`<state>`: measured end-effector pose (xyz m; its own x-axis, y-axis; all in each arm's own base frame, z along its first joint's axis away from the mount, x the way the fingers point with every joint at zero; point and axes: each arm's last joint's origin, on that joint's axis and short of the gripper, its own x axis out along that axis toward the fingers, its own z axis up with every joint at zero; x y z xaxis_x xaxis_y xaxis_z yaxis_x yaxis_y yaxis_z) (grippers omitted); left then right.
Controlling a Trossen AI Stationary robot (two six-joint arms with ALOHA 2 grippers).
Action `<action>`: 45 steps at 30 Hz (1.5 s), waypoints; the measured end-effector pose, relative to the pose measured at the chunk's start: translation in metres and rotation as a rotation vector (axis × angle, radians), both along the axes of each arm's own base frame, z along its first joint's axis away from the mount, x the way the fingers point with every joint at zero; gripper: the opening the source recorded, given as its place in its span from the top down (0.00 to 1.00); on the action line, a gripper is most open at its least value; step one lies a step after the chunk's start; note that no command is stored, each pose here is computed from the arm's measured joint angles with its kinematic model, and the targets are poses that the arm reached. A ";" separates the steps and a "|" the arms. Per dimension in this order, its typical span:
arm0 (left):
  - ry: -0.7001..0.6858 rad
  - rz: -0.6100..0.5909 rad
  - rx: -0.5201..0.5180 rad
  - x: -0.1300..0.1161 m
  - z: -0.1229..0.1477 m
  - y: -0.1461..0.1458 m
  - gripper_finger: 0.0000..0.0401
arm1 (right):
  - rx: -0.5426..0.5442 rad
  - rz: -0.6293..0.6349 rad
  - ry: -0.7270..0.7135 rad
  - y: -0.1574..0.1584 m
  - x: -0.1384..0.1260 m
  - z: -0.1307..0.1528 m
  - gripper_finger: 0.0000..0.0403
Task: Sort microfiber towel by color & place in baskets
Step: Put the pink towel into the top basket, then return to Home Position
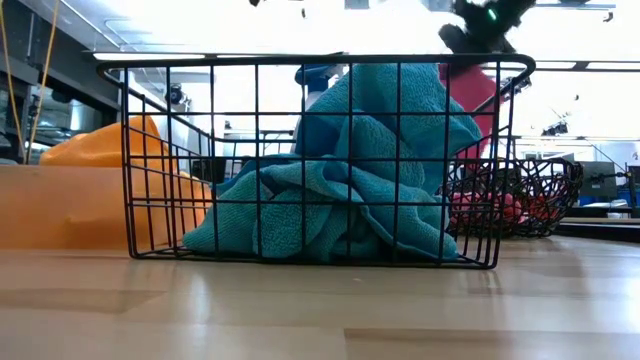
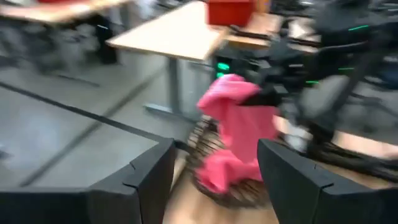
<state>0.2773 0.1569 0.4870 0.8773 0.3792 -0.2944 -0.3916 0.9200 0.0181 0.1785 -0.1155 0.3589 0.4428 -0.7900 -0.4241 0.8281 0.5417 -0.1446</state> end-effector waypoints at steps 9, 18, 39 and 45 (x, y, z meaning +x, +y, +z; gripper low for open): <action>-0.129 -0.097 -0.106 -0.024 -0.047 -0.025 0.46 | 0.267 -0.049 -0.130 -0.004 -0.036 -0.111 1.00; -0.395 -0.039 -0.292 -0.070 -0.110 -0.068 0.46 | 0.416 -0.041 -0.140 -0.008 -0.042 -0.106 0.79; -0.614 -0.223 -0.285 -0.145 -0.148 -0.132 0.70 | 0.643 0.105 -0.268 0.026 -0.050 -0.008 0.19; -0.704 -0.337 -0.296 -0.145 -0.200 -0.155 0.98 | 0.729 0.227 -0.335 0.049 -0.034 -0.004 0.32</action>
<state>0.1325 0.0022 0.2873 0.9460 0.0563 0.3192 0.0767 0.9180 -0.3890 0.1446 -0.0660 0.3552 0.7519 -0.2446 -0.6122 0.6241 0.5634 0.5414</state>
